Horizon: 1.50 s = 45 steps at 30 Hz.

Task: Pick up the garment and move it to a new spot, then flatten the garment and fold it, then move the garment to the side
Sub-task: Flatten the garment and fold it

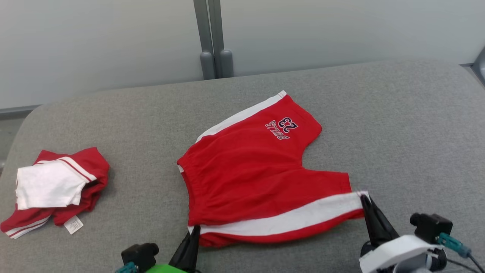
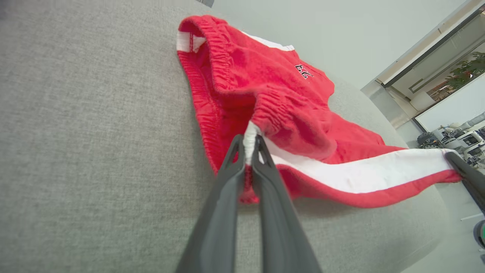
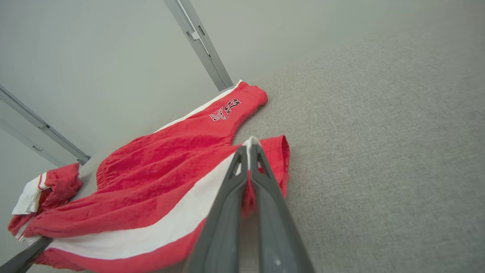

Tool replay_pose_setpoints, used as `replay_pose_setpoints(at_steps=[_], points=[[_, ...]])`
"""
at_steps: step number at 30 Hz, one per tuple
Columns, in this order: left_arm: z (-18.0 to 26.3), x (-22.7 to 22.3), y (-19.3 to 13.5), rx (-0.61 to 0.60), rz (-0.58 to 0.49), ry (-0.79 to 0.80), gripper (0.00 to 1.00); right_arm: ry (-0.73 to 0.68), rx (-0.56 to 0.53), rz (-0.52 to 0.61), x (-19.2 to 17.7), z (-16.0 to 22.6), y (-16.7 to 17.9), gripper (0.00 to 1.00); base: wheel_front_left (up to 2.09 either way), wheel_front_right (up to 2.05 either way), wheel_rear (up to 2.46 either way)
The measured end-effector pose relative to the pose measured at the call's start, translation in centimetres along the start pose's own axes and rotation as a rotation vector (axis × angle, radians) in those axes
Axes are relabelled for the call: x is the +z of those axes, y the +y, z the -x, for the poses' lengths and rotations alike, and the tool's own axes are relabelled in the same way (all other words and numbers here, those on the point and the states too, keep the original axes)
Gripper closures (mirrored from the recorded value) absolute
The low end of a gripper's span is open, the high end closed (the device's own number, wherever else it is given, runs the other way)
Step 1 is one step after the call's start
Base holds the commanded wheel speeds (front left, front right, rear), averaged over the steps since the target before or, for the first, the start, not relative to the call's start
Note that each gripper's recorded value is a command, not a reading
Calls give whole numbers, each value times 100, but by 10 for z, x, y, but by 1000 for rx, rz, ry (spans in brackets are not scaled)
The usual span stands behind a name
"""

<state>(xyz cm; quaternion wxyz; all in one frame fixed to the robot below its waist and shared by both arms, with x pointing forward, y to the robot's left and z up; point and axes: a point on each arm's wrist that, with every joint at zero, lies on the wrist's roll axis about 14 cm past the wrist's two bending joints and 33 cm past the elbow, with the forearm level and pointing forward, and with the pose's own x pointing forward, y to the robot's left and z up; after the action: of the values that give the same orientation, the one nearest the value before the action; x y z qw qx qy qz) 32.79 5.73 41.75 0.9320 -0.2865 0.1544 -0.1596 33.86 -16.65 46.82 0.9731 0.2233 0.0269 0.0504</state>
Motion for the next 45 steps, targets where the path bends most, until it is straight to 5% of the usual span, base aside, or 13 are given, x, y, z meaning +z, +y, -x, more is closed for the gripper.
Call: replay_pose_setpoints(at_steps=[9, 18, 36, 37, 39, 40, 45], points=[[-62, 69, -27, -110, -23, -146, 100, -105, 121, 64, 47, -91, 32, 100, 0, 0, 0], [-116, 108, 15, -13, -49, -220, 100, -95, 128, 194, 58, -187, 24, 100, 0, 0, 0], [-161, 85, 63, 81, 0, -132, 100, 63, 135, 310, -9, -299, 14, 100, 0, 0, 0], [-161, 84, 68, 95, 1, -128, 94, 78, 125, 303, -15, -301, 11, 100, 0, 0, 0], [-160, 81, 77, 135, 5, -123, 24, 84, 121, 314, -20, -306, 9, 0, 0, 0, 0], [-160, 80, 80, 148, 9, -123, 0, 84, 126, 320, -21, -308, 11, 0, 0, 0, 0], [-159, 78, 87, 192, 2, -128, 0, 76, 130, 316, -22, -308, 12, 0, 0, 0, 0]])
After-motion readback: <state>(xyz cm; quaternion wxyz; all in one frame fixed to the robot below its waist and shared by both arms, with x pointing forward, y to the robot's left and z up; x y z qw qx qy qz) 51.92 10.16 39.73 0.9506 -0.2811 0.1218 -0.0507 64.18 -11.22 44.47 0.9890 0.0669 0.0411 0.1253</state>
